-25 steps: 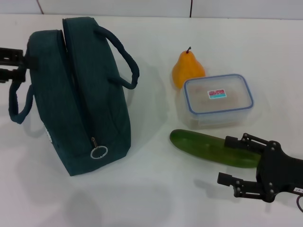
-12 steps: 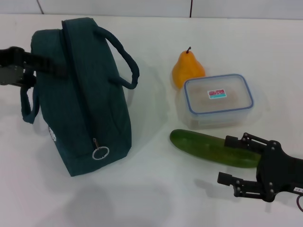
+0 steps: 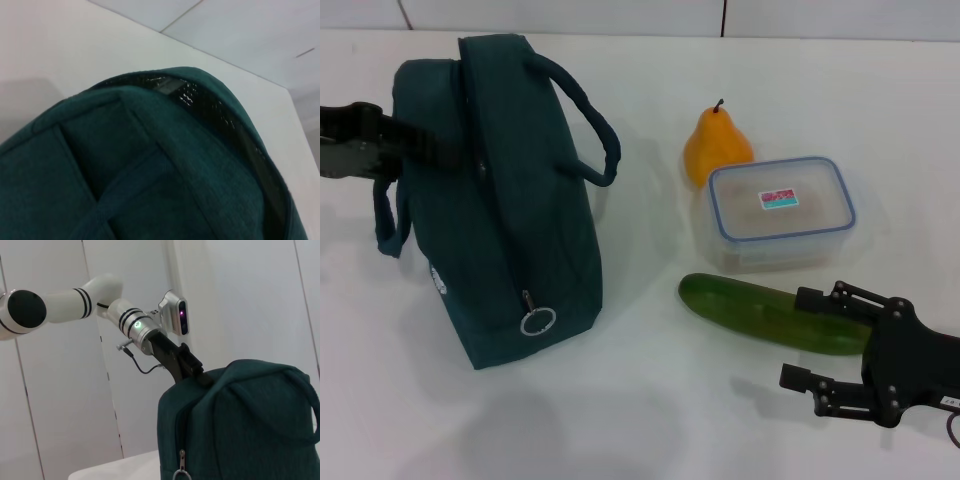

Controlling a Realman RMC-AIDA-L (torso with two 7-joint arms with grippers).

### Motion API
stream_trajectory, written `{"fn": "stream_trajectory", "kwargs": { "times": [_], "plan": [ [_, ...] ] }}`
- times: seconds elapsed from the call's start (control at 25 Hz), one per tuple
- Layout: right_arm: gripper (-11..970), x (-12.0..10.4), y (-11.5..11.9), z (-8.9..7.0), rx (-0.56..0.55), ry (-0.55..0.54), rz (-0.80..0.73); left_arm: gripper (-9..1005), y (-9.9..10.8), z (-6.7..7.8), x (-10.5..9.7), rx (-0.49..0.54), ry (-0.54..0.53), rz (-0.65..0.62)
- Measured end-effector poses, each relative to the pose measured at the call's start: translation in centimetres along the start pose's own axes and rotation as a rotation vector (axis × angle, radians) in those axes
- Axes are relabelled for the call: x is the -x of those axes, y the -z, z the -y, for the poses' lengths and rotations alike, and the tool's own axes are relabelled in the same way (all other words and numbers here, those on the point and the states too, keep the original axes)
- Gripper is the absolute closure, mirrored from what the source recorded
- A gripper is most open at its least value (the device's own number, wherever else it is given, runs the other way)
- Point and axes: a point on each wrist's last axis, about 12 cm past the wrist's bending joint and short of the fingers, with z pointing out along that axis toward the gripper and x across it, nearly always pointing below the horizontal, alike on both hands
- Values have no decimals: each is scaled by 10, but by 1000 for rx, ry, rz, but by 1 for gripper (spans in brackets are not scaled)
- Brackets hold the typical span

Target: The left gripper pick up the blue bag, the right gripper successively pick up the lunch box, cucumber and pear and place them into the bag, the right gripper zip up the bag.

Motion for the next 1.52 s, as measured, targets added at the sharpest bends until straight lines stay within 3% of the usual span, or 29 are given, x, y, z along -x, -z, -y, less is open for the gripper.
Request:
{"fn": "stream_trajectory", "kwargs": {
  "times": [0.12,0.52,0.64,0.88,1.0,1.24,1.4,1.44,1.52],
  "plan": [
    [134,0,0,0,-4,-1,4,515,1,2,2,-8,-47,17],
    [134,0,1,0,-9,-4,7,748,4,6,6,-50,-102,60],
    [134,1,1,1,-15,-4,13,932,5,6,6,-48,-99,61],
    [134,5,5,0,-59,-35,101,951,4,6,5,-60,-95,65],
    [134,8,12,-4,-136,-117,249,951,3,8,5,-90,-99,78],
    [134,6,35,-8,-357,-391,529,951,2,11,5,-131,-111,96],
    [134,-2,43,2,-454,-593,573,951,2,13,5,-154,-113,107],
    [134,-9,45,9,-503,-714,565,951,1,14,4,-166,-114,109],
    [134,-13,46,12,-527,-763,552,951,1,14,4,-169,-115,108]
  ]
}}
